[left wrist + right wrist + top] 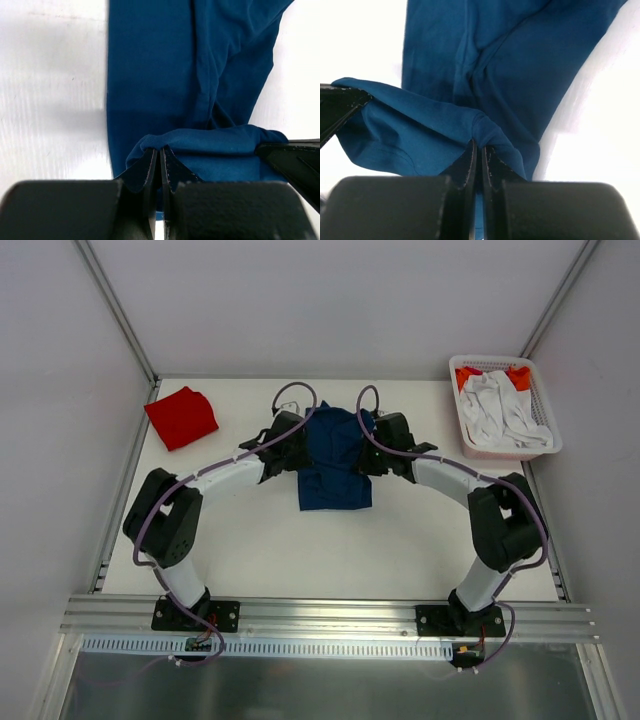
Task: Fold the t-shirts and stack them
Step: Fold the folded rectangular tshirt in 1/3 of the way
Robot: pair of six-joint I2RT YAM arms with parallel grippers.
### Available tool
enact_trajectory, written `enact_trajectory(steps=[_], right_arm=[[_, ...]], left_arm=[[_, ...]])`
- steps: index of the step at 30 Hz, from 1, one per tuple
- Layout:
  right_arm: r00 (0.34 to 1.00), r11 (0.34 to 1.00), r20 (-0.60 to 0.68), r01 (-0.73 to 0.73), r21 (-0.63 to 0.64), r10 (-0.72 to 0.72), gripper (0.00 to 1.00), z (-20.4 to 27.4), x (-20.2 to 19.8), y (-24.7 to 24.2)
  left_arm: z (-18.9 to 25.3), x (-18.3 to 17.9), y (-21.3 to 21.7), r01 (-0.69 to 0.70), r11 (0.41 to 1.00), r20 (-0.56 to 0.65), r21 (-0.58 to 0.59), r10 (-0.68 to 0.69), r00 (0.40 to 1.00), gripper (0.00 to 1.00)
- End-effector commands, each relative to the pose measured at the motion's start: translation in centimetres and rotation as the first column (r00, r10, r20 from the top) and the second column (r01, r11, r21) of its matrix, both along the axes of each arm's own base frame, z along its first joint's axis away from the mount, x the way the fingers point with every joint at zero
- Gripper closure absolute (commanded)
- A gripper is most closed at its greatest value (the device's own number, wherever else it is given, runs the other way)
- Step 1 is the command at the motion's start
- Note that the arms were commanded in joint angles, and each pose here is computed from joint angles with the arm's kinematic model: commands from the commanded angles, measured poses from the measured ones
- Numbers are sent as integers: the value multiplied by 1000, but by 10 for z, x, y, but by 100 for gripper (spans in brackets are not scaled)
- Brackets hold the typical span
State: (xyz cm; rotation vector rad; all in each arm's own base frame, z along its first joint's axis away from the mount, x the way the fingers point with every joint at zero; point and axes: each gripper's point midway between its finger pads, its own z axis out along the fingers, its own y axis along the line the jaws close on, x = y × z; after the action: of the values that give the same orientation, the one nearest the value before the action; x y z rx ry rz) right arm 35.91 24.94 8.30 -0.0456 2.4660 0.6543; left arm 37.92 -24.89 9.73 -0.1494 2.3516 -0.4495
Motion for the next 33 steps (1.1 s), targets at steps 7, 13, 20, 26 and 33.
enact_trajectory(steps=[7,13,20,26,33], right_arm=[[1000,1000,6,2,20,-2,100,0,28,-3],[1000,1000,-23,7,18,-7,64,-13,31,-2],[1000,1000,-26,9,17,-8,44,-15,36,-2],[1000,1000,-3,11,29,-11,44,1,40,-2],[997,1000,78,8,7,-9,44,42,54,-7]], left_arm=[[-1,44,-19,70,997,13,-38,-69,997,100],[-18,52,-17,72,997,-21,-34,-73,997,46],[-26,58,-10,63,998,-35,-29,-64,997,1],[-24,54,-2,50,998,-39,-29,-52,998,1],[-11,36,13,25,999,-23,-24,-25,999,1]])
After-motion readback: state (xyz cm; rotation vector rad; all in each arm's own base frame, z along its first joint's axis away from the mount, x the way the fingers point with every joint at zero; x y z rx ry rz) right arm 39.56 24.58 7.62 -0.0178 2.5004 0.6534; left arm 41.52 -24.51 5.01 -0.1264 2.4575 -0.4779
